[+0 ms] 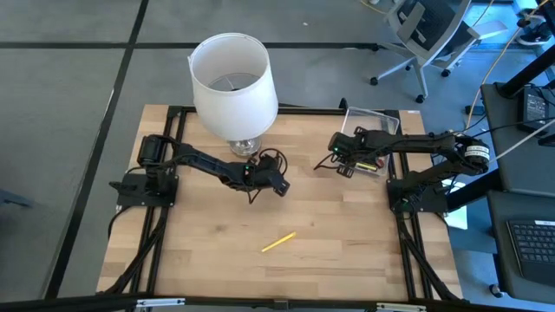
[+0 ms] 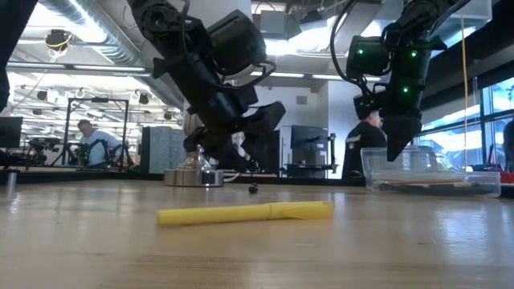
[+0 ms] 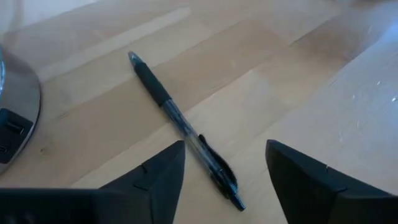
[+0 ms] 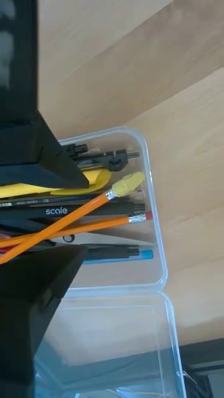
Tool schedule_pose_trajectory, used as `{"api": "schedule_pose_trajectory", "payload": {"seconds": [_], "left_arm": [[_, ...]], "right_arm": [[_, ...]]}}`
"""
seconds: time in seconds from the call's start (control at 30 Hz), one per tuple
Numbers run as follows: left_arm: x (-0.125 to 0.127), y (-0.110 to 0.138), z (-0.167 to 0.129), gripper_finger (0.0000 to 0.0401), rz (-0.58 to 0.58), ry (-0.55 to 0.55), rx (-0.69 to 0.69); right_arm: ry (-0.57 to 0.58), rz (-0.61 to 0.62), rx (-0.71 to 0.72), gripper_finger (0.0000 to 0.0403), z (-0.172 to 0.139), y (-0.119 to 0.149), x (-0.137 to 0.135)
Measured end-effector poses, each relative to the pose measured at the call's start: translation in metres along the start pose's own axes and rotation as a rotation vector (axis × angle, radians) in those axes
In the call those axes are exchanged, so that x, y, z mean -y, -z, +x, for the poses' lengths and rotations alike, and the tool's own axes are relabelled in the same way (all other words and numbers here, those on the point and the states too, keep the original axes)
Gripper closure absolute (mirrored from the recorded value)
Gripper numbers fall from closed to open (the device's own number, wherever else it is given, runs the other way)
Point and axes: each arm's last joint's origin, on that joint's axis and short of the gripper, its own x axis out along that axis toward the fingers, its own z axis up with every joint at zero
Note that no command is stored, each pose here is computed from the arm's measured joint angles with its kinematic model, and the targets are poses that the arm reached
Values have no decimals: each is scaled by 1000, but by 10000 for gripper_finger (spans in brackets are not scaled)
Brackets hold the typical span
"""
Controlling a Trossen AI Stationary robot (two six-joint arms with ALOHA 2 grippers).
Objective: Pick & place school supplies into a supply box
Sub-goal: Put the black pen into the transparent supply box
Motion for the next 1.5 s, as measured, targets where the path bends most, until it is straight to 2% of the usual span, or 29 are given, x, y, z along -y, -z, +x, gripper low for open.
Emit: {"api": "schedule_pose_trajectory", "payload": {"seconds": [0.23, 0.57, 0.7, 0.93, 1.13, 1.3, 1.5], "left_arm": [[-2, -1, 7, 179, -78, -36, 38], [-6, 10, 37, 193, -97, -21, -5], [-8, 12, 38, 217, -67, -41, -26], [-13, 16, 38, 289, -33, -56, -91], [-14, 18, 38, 340, 53, -50, -119], [-13, 15, 35, 360, 117, -28, -125], [-10, 10, 26, 364, 179, 37, -151]], "right_arm": [[0, 1, 1, 242, 0, 0, 0], [-1, 0, 5, 242, 0, 0, 0], [-1, -1, 3, 242, 0, 0, 0], [-1, -2, 3, 242, 0, 0, 0], [-1, 0, 3, 242, 0, 0, 0], [-10, 17, 48, 242, -3, -4, -7], [-2, 23, 155, 242, -11, -10, -20]]}}
